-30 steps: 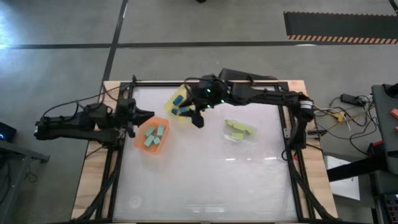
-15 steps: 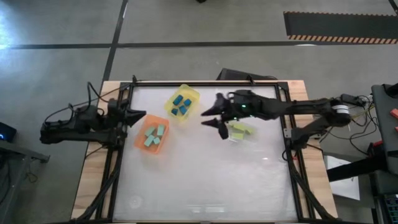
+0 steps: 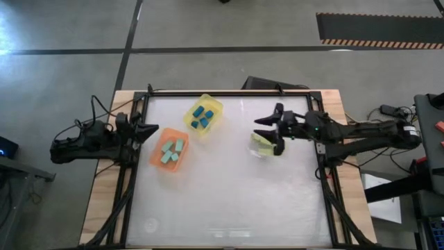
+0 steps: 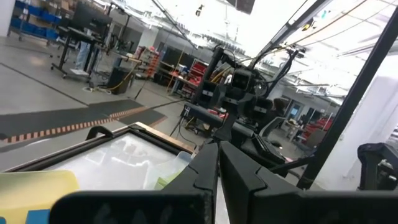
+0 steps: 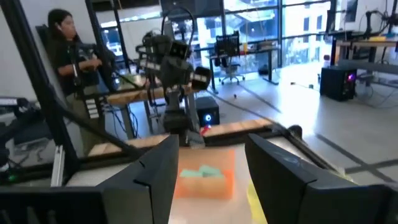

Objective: Sort & place blocks by color
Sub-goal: Return to Home Position

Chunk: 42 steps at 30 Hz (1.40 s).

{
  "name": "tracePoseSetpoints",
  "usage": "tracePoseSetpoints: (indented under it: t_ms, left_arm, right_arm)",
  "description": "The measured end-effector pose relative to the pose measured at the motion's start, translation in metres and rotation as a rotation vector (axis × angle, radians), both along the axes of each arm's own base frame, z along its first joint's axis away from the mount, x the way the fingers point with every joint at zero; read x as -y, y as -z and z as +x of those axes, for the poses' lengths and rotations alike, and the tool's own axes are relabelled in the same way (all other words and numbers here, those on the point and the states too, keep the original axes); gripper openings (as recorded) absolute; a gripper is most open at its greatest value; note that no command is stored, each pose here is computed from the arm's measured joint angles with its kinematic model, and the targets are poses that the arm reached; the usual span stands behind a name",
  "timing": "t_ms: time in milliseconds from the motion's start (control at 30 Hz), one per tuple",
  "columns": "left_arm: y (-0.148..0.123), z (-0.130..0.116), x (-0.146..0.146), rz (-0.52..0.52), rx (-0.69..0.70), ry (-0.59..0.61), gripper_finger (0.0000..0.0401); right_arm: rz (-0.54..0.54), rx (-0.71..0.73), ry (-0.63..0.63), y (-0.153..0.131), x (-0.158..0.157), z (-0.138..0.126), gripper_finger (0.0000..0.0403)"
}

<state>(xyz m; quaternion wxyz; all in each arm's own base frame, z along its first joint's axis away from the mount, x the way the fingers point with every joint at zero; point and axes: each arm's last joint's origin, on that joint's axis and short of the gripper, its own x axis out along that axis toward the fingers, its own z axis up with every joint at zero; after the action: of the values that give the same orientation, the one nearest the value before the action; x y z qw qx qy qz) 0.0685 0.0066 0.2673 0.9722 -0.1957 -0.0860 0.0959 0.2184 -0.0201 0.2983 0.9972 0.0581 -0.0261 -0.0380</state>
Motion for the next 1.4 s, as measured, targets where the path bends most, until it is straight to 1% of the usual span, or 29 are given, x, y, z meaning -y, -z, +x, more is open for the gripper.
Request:
tracePoseSetpoints:
  t_ms: [133,233,333,467,567,767,933,1033,1167,1300,1400]
  left_arm:
    - [0.008,0.000,0.000,0.026,0.010,-0.004,0.0000]
    - [0.012,0.000,0.000,0.026,0.015,-0.003,0.0000]
    - [0.016,0.001,0.000,0.027,0.005,-0.002,0.0000]
    - [0.022,0.004,0.000,0.071,-0.022,-0.002,0.0000]
    - [0.028,0.007,0.000,0.078,-0.043,-0.002,0.0000]
    - [0.037,0.010,0.000,0.082,-0.084,0.009,0.0000]
    - [0.037,0.010,0.000,0.085,-0.085,0.009,0.0000]
    - [0.037,0.010,0.000,0.085,-0.087,0.009,0.0000]
    - [0.040,0.010,0.000,0.084,-0.114,0.011,0.0000]
    - [0.041,0.010,0.001,0.085,-0.113,0.016,0.0000]
    - [0.041,0.011,0.001,0.104,-0.118,0.017,0.0000]
  right_arm:
    - [-0.004,-0.031,0.000,0.021,-0.002,-0.021,0.0176]
    - [-0.005,-0.026,0.001,0.032,-0.003,-0.035,0.0176]
    - [-0.030,-0.016,0.002,0.041,-0.004,-0.047,0.0176]
    - [-0.052,0.011,0.057,0.050,-0.004,-0.064,0.0176]
    - [-0.050,0.033,0.101,0.059,-0.004,-0.075,0.0176]
    - [-0.061,0.190,0.105,0.061,-0.007,-0.106,0.0176]
    - [-0.053,0.147,0.109,0.070,-0.008,-0.117,0.0176]
    - [-0.029,0.118,0.145,0.071,-0.007,-0.123,0.0176]
    - [-0.026,0.072,0.176,0.072,-0.007,-0.133,0.0176]
    - [-0.047,0.082,0.182,0.068,-0.008,-0.142,0.0176]
    - [-0.061,0.062,0.194,0.070,-0.008,-0.142,0.0176]
